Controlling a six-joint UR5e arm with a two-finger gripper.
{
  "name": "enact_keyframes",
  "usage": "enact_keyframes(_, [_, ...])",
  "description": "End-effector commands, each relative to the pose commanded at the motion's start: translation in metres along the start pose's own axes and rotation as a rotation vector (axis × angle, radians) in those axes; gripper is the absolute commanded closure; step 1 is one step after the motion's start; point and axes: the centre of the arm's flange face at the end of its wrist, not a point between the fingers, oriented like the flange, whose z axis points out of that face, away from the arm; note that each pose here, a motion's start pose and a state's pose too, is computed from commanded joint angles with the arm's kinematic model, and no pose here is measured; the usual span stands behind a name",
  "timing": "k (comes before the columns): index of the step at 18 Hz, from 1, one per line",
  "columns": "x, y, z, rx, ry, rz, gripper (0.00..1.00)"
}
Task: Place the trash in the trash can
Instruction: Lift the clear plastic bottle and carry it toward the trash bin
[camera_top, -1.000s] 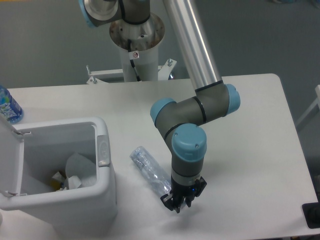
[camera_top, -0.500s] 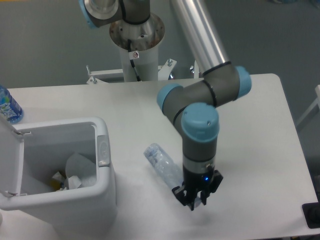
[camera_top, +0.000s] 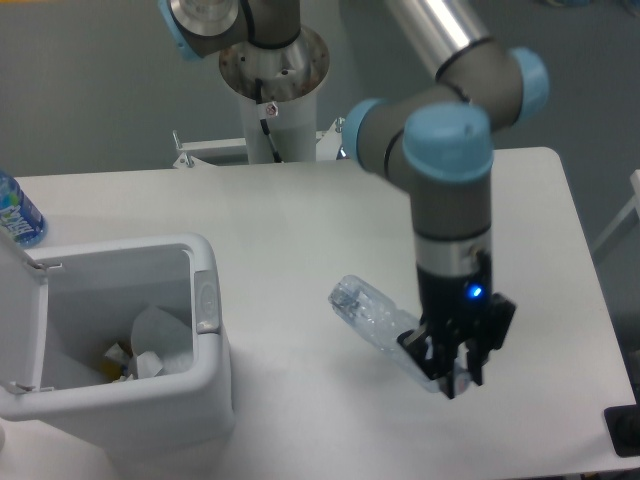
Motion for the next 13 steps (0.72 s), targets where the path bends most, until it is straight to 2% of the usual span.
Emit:
enact_keyframes(4, [0.025,-0.012,-0.057,0.076,0.043,0.019,0.78])
enact_keyframes(7, [0.055,-0.015,-0.081,0.138,0.156,0.062,0.78])
enact_keyframes(13, [0.110,-0.014,-0.139,0.212,0.268,0.132,0.78])
